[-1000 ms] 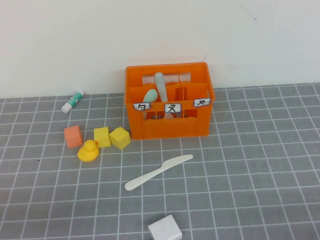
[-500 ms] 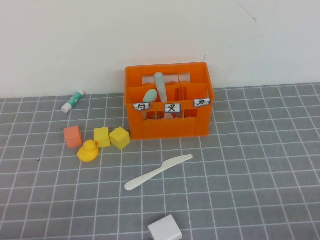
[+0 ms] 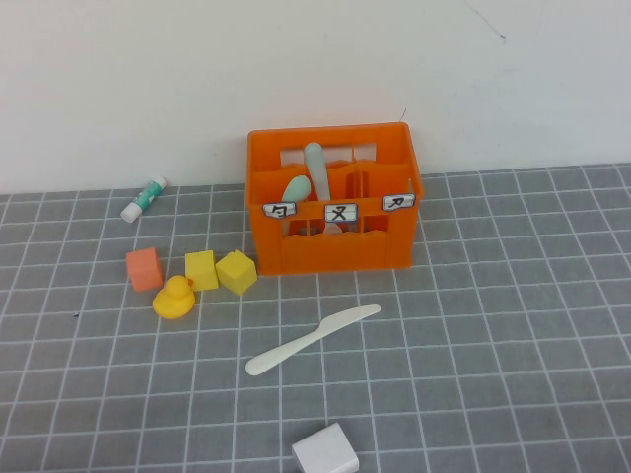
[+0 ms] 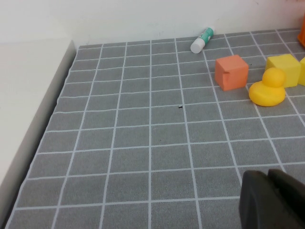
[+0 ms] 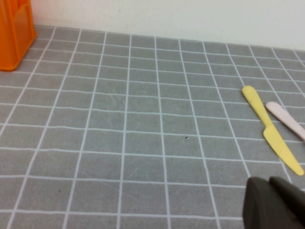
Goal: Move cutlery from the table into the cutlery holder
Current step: Pick up the knife
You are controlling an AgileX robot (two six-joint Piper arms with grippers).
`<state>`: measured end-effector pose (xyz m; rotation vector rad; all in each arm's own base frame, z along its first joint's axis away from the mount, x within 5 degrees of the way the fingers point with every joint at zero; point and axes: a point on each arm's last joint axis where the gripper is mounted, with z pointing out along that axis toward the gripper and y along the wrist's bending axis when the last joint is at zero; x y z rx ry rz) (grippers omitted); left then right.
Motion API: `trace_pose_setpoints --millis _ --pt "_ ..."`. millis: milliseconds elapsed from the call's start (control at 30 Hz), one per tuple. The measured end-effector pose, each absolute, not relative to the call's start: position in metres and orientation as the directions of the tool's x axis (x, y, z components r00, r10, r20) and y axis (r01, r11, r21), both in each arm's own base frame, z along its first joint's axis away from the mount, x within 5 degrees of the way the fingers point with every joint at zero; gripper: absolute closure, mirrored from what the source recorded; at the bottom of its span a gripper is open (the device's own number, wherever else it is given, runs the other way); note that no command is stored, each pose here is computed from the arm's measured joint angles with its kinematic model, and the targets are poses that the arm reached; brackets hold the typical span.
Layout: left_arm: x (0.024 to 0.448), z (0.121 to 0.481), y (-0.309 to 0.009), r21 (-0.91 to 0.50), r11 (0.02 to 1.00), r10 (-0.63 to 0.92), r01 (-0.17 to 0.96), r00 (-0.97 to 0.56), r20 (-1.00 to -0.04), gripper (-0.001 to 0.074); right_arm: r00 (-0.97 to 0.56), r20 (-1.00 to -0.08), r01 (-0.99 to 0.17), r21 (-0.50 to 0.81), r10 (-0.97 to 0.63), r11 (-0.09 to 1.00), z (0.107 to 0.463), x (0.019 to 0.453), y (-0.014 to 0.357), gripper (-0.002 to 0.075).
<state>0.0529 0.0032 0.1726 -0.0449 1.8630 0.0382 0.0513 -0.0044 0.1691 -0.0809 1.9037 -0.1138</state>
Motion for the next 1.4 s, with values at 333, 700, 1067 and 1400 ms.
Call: trace_pose_setpoints --millis 333,700,1067,1400 --pt "0.053 0.173 0.003 0.003 0.999 -0.011 -0.051 -0.288 -0.958 0.0736 -0.329 -0.938 0.0 -0.119 -0.113 0.993 0.169 0.051 -0.004 0.0729" --pt "0.053 0.173 0.003 0.003 0.999 -0.011 -0.051 -0.287 -0.958 0.0736 -0.306 -0.94 0.013 -0.164 -0.152 0.986 0.184 0.05 -0.007 0.0729" --pt "0.053 0.173 0.003 0.003 0.999 -0.011 -0.051 -0.287 -0.958 0.0736 0.019 -0.989 0.088 -0.145 -0.147 0.985 0.312 0.009 -0.01 0.0729" --pt "0.053 0.173 0.003 0.003 0.999 -0.011 -0.051 -0.287 -0.958 0.0736 0.016 -0.989 0.083 -0.142 -0.144 0.986 0.322 0.0 -0.009 0.0729"
